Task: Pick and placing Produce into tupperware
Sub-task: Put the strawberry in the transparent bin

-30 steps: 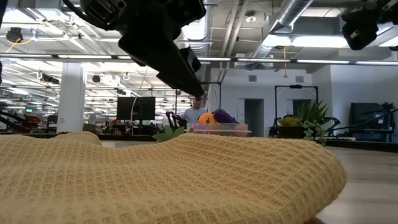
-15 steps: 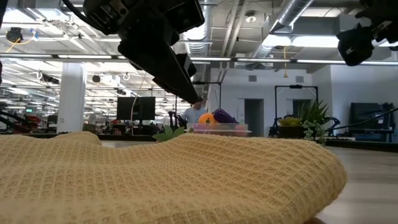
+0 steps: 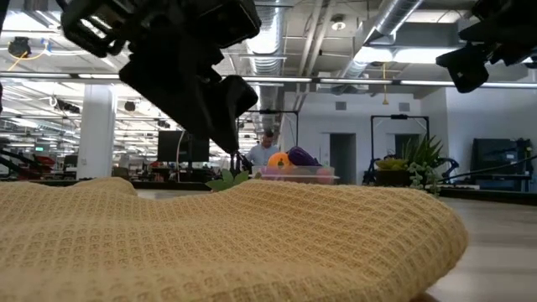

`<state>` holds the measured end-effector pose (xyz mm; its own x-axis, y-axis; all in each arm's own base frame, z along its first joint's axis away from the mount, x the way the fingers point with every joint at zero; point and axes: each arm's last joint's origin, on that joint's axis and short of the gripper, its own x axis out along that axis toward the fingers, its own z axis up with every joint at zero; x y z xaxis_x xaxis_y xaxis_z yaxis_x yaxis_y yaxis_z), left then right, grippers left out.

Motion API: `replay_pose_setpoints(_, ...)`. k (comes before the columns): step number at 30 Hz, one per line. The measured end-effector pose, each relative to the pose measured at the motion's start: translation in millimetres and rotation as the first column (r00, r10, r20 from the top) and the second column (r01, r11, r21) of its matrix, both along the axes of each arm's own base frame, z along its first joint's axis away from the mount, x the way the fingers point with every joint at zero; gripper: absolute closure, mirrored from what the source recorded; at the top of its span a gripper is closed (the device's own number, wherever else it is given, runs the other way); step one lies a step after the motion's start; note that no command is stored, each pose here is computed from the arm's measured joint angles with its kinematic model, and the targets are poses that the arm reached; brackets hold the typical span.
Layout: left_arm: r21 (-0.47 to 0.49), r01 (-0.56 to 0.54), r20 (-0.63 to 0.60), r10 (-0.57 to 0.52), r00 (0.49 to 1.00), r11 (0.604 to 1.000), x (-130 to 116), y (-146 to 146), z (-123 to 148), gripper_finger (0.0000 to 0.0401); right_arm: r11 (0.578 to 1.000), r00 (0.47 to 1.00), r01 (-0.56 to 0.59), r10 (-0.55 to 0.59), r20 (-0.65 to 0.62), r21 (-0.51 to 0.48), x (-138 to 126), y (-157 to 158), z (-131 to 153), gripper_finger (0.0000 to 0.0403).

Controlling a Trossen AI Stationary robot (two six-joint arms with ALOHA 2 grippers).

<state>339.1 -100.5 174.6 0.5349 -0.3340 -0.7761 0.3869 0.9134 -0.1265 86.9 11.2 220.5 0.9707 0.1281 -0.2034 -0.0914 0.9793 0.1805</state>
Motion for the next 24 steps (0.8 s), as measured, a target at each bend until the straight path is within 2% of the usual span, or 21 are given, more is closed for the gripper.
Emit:
replay_pose_setpoints(4,0.062,0.047,0.019,-0.048,0.999,0.997,-2,-4,-1,0.0232,0.999,0.999,0.032,-0.031,0.005,-0.015,1,-3,0,0.0147)
replay_pose_setpoints(10,0.184,0.048,0.049,-0.058,0.997,0.982,-2,-2,-1,0.0232,0.999,0.999,0.036,-0.036,-0.021,-0.019,5,-6,-1,0.0147)
replay_pose_setpoints(24,0.222,0.180,0.067,-0.199,0.978,0.958,-4,-11,-1,0.0232,0.998,0.993,0.059,-0.060,-0.106,-0.017,15,-10,-8,0.0147)
